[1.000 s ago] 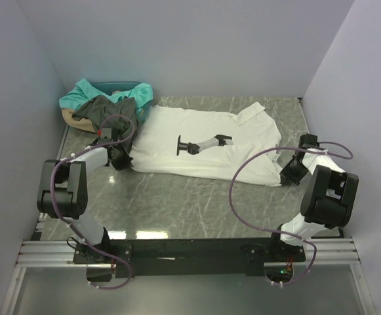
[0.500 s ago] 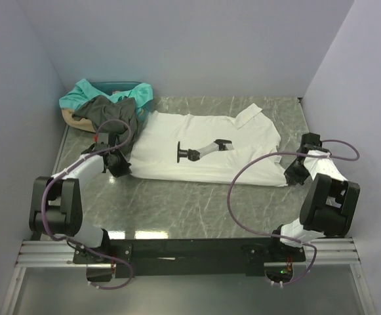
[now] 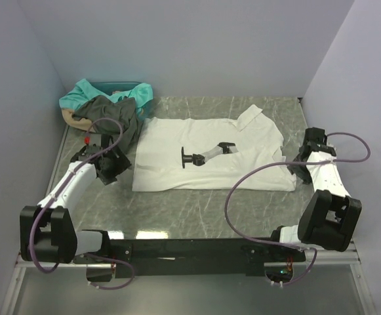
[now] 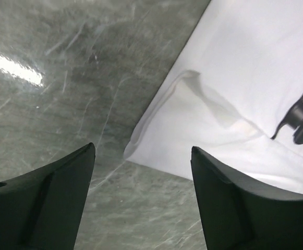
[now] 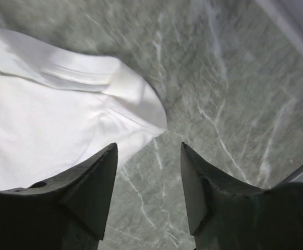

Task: Fold and stack the t-shirts
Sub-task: Fold the tshirt

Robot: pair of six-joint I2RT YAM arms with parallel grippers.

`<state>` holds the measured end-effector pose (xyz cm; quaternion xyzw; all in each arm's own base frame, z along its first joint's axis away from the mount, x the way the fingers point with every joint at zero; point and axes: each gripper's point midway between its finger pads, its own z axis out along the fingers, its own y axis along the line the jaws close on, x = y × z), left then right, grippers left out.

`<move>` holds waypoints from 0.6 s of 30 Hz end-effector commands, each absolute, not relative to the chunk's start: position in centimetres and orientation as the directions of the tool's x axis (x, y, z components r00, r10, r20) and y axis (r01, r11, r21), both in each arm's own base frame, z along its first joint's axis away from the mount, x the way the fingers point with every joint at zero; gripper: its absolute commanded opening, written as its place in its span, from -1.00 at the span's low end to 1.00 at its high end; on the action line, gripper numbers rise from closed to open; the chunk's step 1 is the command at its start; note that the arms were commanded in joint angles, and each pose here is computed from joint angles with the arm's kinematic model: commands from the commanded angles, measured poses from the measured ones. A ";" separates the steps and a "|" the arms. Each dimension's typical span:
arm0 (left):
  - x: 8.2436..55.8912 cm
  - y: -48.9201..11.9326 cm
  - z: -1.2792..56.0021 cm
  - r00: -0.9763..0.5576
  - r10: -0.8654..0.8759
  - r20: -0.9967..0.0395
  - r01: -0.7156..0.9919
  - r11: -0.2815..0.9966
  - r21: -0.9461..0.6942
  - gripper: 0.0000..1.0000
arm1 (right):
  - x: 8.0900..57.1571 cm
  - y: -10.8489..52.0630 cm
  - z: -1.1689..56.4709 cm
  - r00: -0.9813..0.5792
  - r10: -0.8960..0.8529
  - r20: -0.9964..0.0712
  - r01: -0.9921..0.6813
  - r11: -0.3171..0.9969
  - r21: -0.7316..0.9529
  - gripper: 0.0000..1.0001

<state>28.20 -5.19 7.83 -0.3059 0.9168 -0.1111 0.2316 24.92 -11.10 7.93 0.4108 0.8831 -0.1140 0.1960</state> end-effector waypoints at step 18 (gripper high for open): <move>36.9 -18.8 9.2 -0.810 -0.445 -0.382 -0.231 0.840 -0.491 0.71 | 37.4 5.9 9.7 -0.751 0.444 -0.489 0.305 0.890 0.339 0.25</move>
